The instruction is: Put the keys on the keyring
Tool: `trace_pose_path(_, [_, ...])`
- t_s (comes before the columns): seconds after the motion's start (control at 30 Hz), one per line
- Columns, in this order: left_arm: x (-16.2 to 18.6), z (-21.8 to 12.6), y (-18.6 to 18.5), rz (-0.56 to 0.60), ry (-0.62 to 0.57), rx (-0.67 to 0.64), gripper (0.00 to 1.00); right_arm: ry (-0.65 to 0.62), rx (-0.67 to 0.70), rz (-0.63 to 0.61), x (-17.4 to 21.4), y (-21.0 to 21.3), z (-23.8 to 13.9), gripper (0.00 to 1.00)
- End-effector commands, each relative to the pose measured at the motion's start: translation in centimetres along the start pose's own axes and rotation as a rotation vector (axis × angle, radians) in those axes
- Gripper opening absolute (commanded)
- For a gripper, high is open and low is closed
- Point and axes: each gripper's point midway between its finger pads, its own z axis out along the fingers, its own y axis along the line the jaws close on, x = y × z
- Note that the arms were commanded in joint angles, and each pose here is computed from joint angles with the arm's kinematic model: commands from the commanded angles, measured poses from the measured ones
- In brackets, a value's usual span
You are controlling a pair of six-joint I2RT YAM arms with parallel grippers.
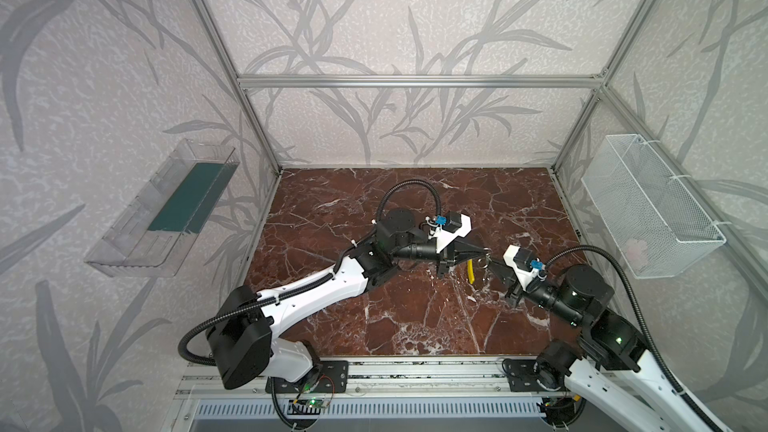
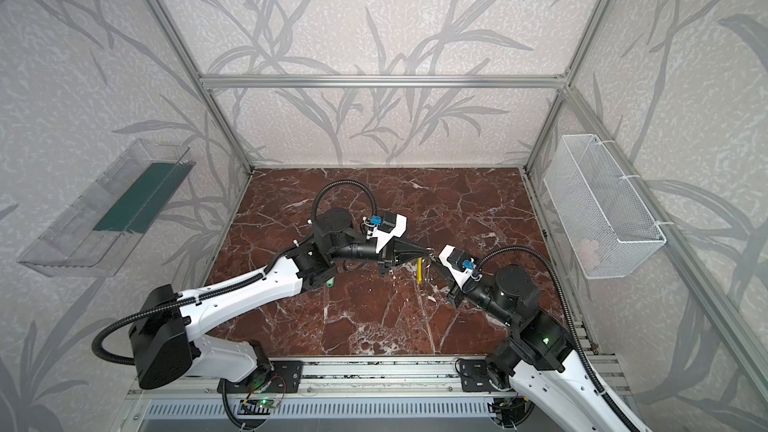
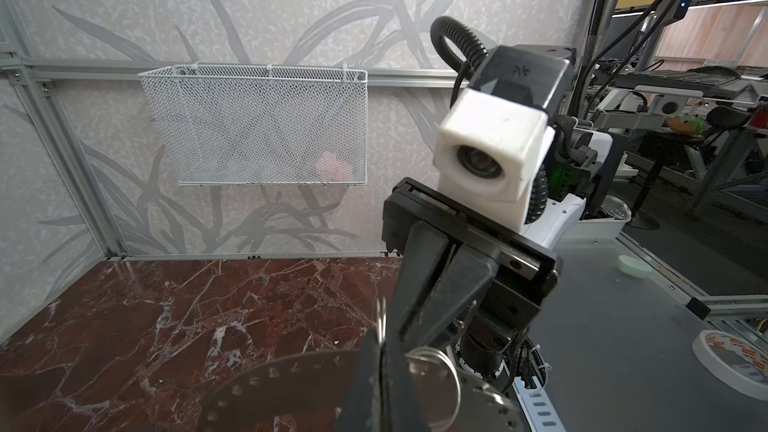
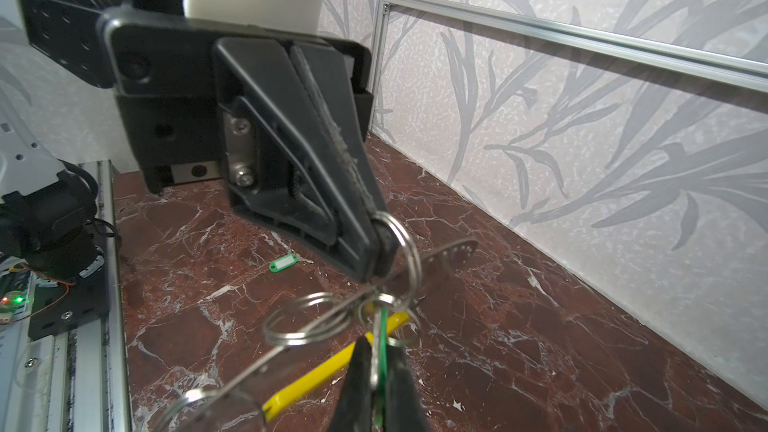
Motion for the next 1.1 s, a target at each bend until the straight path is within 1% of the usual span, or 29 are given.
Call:
trace_pose_path(0.0, [-1.2,0.0,-0.5,0.018,-0.058,0.033,0.00,-0.006,-0.066,0.006,-0.1,1.0,0.6,0.00])
trace_pose_path(0.13, [-1.2,-0.1,-0.6,0.020,-0.067,0.042,0.00,0.003,-0.097,0.012,-0.1,1.4,0.9,0.00])
trace_pose_path(0.27, [-1.1,-0.2,-0.8,0.027,-0.065,0.047,0.00,0.010,-0.097,0.004,-0.2,1.4,0.9,0.00])
trace_pose_path(0.37, [-0.6,-0.4,-1.0,0.047,-0.029,0.045,0.00,0.028,-0.064,-0.013,-0.2,0.9,0.4,0.00])
trace_pose_path(0.47, [0.2,-0.8,-1.1,0.082,0.042,0.037,0.00,0.044,-0.025,-0.036,-0.3,0.3,-0.6,0.00])
trace_pose_path(0.6, [1.1,-1.3,-1.1,0.117,0.114,0.026,0.00,0.047,-0.018,-0.052,-0.7,0.4,-1.6,0.00])
trace_pose_path(0.83, [1.1,-1.6,-1.0,0.137,0.135,0.015,0.00,0.061,-0.022,-0.050,-0.7,0.5,-1.9,0.00])
trace_pose_path(1.07, [2.0,-2.1,-0.7,0.163,0.193,-0.008,0.00,0.077,-0.017,-0.071,-0.9,0.3,-2.1,0.00])
